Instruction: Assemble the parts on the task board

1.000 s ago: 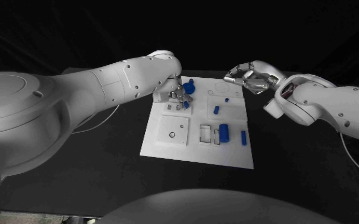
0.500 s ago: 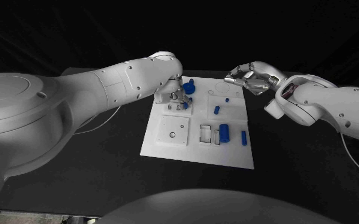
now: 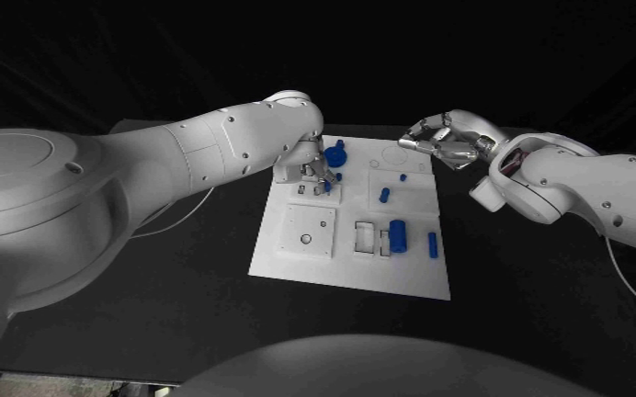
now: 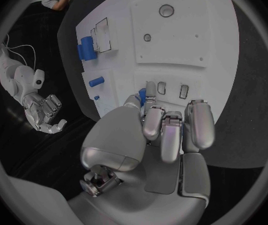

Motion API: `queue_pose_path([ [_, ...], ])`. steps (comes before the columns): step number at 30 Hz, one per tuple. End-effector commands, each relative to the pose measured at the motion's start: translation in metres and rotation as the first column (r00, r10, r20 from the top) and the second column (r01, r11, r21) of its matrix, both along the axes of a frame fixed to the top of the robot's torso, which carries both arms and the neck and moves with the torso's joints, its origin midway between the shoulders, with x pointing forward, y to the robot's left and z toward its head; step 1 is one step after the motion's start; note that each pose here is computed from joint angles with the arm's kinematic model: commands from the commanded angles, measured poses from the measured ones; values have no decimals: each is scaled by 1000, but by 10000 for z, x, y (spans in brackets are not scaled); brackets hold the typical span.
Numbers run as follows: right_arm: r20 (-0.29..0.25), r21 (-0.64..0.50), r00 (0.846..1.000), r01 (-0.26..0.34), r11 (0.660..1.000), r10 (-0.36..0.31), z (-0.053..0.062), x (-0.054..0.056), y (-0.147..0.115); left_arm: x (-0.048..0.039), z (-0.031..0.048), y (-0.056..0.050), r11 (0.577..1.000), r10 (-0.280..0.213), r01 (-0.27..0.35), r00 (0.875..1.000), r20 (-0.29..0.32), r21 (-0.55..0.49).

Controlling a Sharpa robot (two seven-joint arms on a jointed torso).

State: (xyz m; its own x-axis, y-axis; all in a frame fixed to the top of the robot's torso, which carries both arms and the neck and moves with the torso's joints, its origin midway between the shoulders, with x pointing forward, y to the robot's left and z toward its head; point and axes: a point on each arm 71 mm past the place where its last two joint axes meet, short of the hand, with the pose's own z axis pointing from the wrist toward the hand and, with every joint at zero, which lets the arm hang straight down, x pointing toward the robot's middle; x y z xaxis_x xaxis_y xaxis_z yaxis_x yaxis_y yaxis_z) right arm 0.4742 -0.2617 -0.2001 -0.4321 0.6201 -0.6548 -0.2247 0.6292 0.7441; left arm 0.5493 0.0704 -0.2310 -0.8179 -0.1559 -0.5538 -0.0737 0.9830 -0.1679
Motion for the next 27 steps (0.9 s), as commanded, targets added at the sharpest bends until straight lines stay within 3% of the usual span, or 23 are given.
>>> queue_pose_path([
  [1, -16, -8, 1000, -13, 1000, 13, -17, -11, 2, -16, -11, -1, 1000, -1, 1, 1000, 3, 0],
  [12, -17, -11, 1000, -4, 1000, 3, -22, -25, -49, -70, 12, 89, 998, -47, 46, 998, 36, 43],
  [19, -25, -14, 1000, 0, 1000, 0, -44, -33, -69, -119, 96, 137, 994, -102, 101, 994, 32, 41],
  [27, -37, -14, 999, -2, 1000, 2, -96, -46, -64, -101, 172, 189, 991, -135, 135, 988, 75, 9],
])
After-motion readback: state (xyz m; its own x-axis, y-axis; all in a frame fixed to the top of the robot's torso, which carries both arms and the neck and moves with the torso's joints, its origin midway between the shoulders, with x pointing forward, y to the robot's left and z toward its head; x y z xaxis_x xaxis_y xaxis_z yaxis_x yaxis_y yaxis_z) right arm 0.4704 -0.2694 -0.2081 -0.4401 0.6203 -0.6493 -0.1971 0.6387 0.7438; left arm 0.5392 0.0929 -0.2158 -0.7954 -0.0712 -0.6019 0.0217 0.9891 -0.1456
